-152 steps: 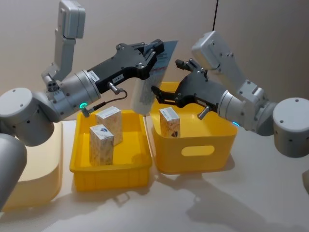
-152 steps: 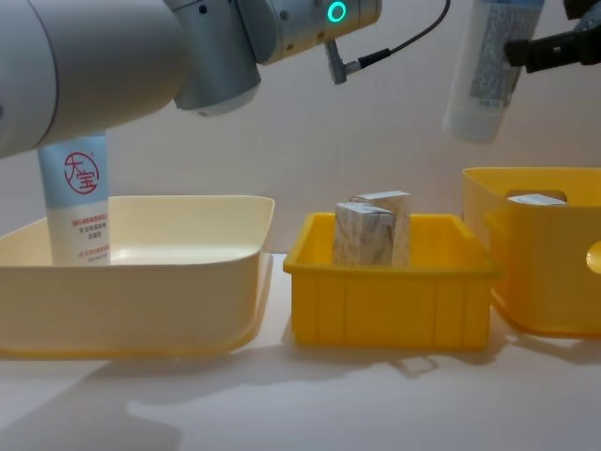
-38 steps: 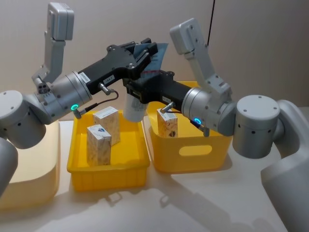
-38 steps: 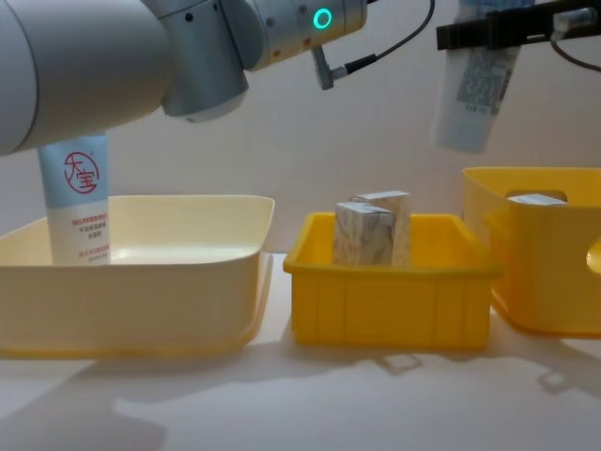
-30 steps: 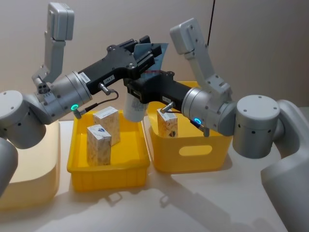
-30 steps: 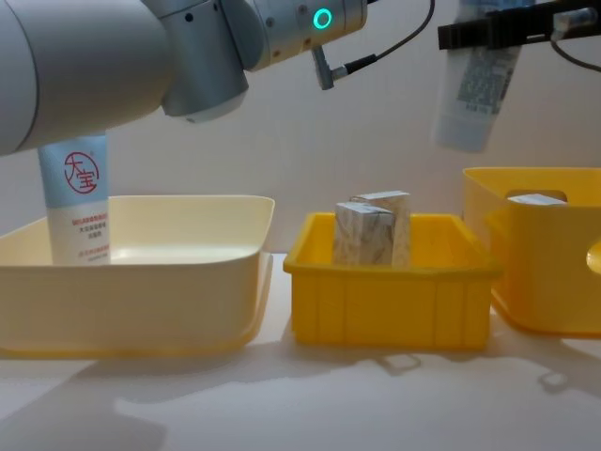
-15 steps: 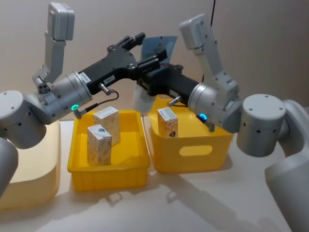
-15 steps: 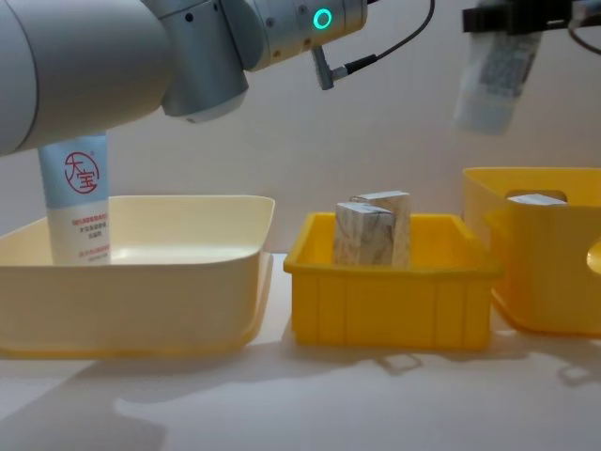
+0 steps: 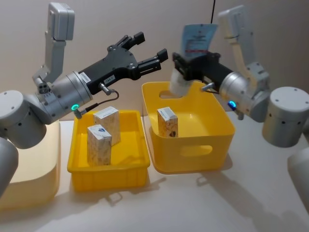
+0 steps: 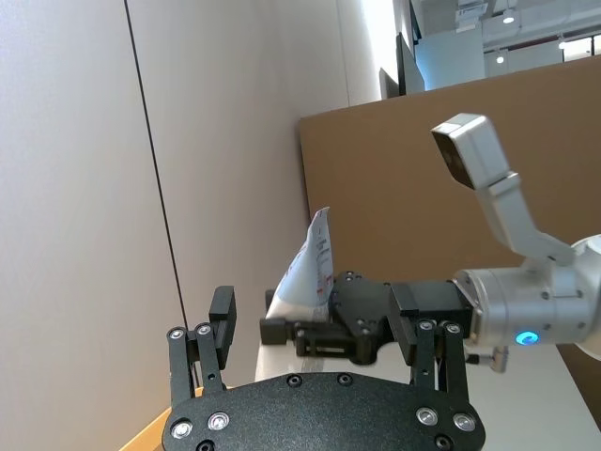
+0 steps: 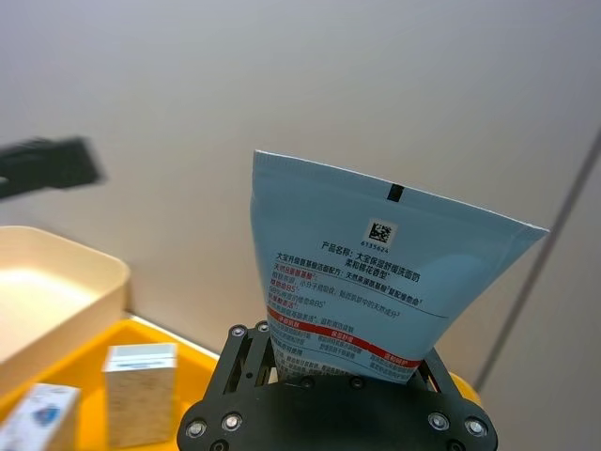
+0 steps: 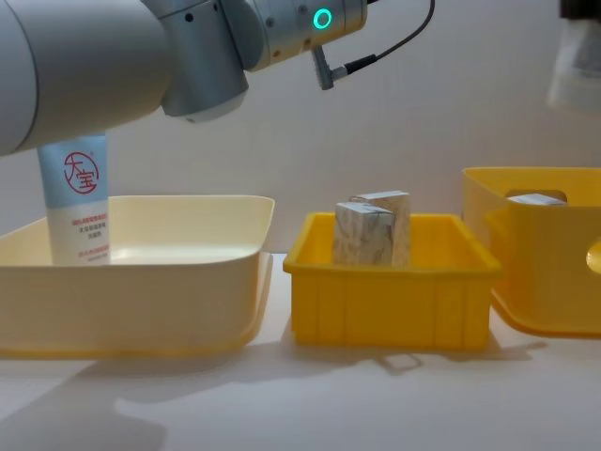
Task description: Bimanual collaborative sorting of washing and personal care products
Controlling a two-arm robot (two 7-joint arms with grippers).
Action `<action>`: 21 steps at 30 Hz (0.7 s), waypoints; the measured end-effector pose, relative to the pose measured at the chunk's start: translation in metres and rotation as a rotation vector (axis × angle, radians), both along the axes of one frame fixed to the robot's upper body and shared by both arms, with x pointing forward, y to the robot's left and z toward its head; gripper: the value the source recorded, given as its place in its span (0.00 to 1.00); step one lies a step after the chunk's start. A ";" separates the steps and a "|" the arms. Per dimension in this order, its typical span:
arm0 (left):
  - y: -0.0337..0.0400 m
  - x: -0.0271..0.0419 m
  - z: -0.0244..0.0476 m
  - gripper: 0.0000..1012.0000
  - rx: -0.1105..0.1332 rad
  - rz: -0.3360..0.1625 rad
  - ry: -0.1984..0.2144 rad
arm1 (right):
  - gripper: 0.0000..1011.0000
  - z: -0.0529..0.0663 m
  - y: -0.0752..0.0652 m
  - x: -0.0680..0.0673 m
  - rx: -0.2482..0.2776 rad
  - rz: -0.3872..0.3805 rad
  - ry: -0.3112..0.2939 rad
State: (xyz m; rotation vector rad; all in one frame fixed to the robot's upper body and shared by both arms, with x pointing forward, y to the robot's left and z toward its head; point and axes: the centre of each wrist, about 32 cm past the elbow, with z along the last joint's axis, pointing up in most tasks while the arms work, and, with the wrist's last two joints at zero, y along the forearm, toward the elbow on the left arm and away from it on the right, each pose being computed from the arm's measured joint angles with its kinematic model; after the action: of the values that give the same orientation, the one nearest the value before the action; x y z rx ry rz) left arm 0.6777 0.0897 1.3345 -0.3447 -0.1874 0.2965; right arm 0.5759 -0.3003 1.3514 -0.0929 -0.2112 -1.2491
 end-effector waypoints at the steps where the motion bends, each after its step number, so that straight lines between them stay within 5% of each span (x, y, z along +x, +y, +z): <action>1: 0.0000 0.0000 0.0000 0.99 0.000 0.000 0.000 | 0.45 0.000 0.000 0.000 0.000 0.000 0.000; 10: 0.0000 0.0000 0.0000 0.99 0.000 0.000 0.000 | 0.45 -0.014 -0.026 0.007 0.000 -0.117 0.030; 21: 0.0000 0.0000 0.0000 0.99 0.000 0.000 0.000 | 0.45 -0.044 -0.028 0.016 0.001 -0.157 0.120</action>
State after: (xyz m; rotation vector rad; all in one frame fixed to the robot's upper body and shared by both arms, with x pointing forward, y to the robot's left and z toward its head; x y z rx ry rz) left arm 0.6777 0.0897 1.3345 -0.3447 -0.1874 0.2965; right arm 0.5916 -0.3282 1.3073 -0.1863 -0.1010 -1.3951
